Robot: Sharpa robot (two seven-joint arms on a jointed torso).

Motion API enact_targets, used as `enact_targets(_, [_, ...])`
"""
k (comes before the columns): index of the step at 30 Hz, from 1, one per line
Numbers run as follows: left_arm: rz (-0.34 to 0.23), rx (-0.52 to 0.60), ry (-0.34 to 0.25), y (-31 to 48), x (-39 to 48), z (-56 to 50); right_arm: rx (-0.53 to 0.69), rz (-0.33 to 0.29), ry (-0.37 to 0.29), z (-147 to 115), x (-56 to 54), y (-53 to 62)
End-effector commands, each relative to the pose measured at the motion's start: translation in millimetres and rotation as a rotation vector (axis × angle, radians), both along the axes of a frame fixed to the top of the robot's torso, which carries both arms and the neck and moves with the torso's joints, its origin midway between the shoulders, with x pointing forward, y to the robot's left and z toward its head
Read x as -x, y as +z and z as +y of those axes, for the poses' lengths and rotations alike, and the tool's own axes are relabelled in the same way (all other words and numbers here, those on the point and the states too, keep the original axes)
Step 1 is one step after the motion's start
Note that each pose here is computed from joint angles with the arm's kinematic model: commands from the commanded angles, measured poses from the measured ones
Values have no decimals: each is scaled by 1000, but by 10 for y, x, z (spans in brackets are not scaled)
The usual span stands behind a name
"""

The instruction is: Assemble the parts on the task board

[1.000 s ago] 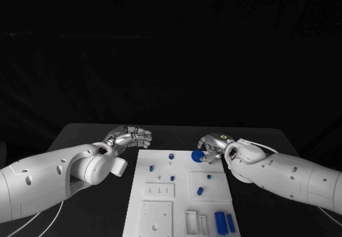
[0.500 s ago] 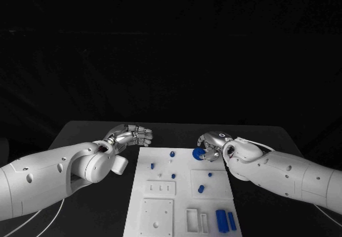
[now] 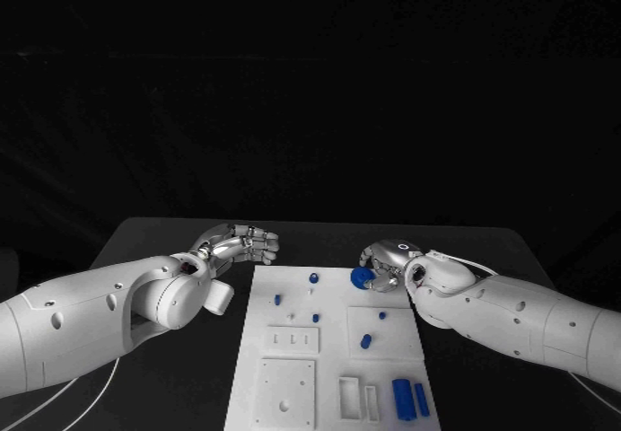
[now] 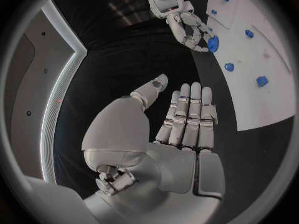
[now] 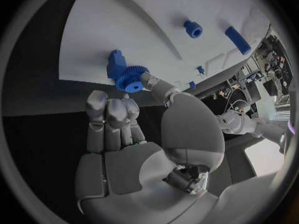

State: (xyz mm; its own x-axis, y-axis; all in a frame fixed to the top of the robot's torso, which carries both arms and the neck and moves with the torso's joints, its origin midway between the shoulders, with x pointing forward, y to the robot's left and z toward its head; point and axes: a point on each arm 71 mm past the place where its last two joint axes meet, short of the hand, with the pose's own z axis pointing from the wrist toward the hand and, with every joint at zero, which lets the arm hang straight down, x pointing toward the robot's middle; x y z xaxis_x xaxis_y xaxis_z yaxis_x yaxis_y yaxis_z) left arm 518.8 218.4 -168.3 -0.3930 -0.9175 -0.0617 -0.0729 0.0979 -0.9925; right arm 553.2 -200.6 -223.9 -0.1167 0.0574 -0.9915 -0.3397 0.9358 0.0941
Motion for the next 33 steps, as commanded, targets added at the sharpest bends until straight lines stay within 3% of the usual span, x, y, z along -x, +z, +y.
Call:
enact_targets(1, [-6, 4, -22, 14, 6, -27, 21, 14, 7, -1, 2, -23])
enact_targets(20, [-5, -2, -25, 12, 5, -32, 79, 100, 27, 54, 26, -143])
enact_targets(33, [-3, -3, -28, 9, 3, -42, 112, 123, 20, 48, 25, -177])
